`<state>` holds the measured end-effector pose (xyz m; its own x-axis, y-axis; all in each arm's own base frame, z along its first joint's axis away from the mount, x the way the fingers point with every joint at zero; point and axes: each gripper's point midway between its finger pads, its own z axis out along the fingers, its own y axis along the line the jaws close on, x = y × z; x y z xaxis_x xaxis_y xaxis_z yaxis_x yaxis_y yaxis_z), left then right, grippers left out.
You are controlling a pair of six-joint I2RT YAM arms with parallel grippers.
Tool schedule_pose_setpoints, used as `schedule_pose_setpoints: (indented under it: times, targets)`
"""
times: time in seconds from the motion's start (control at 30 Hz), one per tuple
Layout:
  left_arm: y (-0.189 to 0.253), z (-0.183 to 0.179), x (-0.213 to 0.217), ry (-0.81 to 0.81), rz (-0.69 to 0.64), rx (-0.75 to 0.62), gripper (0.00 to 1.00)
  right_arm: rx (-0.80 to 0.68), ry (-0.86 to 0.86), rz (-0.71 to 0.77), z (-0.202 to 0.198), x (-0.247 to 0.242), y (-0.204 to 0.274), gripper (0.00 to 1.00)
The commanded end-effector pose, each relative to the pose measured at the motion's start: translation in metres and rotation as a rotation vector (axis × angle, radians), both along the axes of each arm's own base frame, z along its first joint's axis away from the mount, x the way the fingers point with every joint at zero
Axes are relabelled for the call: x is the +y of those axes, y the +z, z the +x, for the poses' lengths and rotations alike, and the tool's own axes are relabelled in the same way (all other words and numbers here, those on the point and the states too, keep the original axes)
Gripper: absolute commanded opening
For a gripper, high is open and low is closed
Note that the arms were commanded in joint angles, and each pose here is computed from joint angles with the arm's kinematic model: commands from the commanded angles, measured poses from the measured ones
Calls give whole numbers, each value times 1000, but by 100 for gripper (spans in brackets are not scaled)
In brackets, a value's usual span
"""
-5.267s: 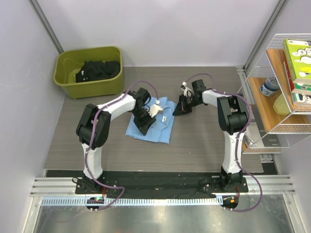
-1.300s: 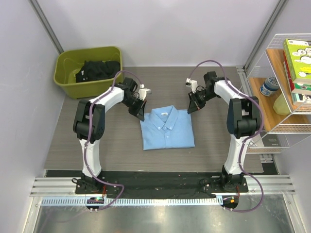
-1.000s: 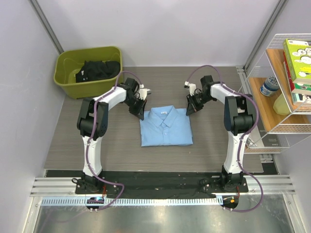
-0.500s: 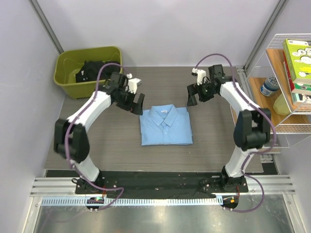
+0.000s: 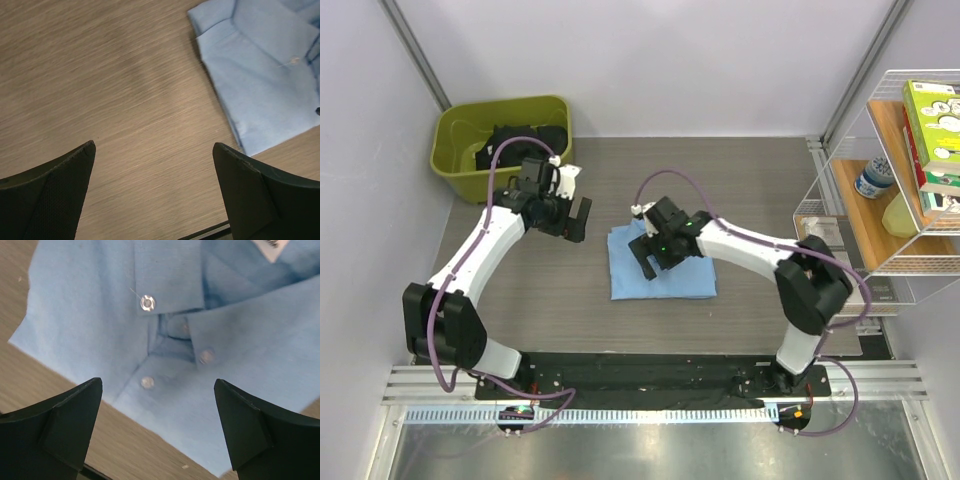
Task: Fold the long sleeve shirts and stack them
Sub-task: Neatly place the folded shirt to the corner
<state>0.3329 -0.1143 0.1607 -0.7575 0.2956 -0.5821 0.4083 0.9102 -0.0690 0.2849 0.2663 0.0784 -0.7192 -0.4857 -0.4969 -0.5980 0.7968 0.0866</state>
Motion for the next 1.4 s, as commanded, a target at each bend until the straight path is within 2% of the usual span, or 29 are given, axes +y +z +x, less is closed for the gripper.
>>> schedule_pose_setpoints:
  times: [0.0, 0.17, 0.27, 0.37, 0.43, 0.53, 0.57, 0.6, 0.7, 0.77, 1.0, 1.07, 1.2, 1.33, 1.37]
  targets:
    - [1, -1, 22, 34, 48, -17, 100, -49, -188, -31, 17, 24, -19, 100]
    - [-3, 5, 25, 46, 51, -22, 100, -23, -223, -121, 38, 20, -60, 100]
    - [-1, 9, 31, 64, 61, -23, 100, 31, -249, -147, 69, -9, -72, 100]
    - [-1, 11, 36, 68, 70, -27, 100, 88, -304, -113, 108, -53, -76, 100]
    - [-1, 12, 40, 67, 79, -26, 100, 55, -288, -122, 141, -89, -68, 100]
    - [-3, 14, 45, 75, 93, -20, 100, 70, -187, -87, 169, -114, -66, 100]
    - [-3, 15, 47, 78, 96, -18, 100, 111, -182, -59, 178, -135, -79, 99]
    - [-4, 15, 48, 79, 97, -13, 100, 72, -170, -45, 198, -143, -67, 100]
    - [-8, 15, 52, 82, 111, -2, 100, 74, -110, -52, 227, -181, -75, 100]
    - [-11, 12, 53, 79, 118, 10, 100, 96, -58, -65, 231, -202, -79, 100]
    - [-18, 7, 57, 87, 131, 36, 100, 17, 25, -104, 267, -224, -83, 100]
    - [-20, 4, 59, 90, 139, 44, 100, 11, 1, -108, 274, -226, -91, 100]
    - [-23, -1, 61, 93, 145, 55, 100, -104, -81, -73, 307, -223, -77, 100]
    - [-29, -7, 64, 94, 159, 76, 100, -171, -213, -46, 334, -217, -69, 100]
    - [-28, -8, 65, 94, 164, 73, 100, -193, -240, -82, 338, -220, -68, 100]
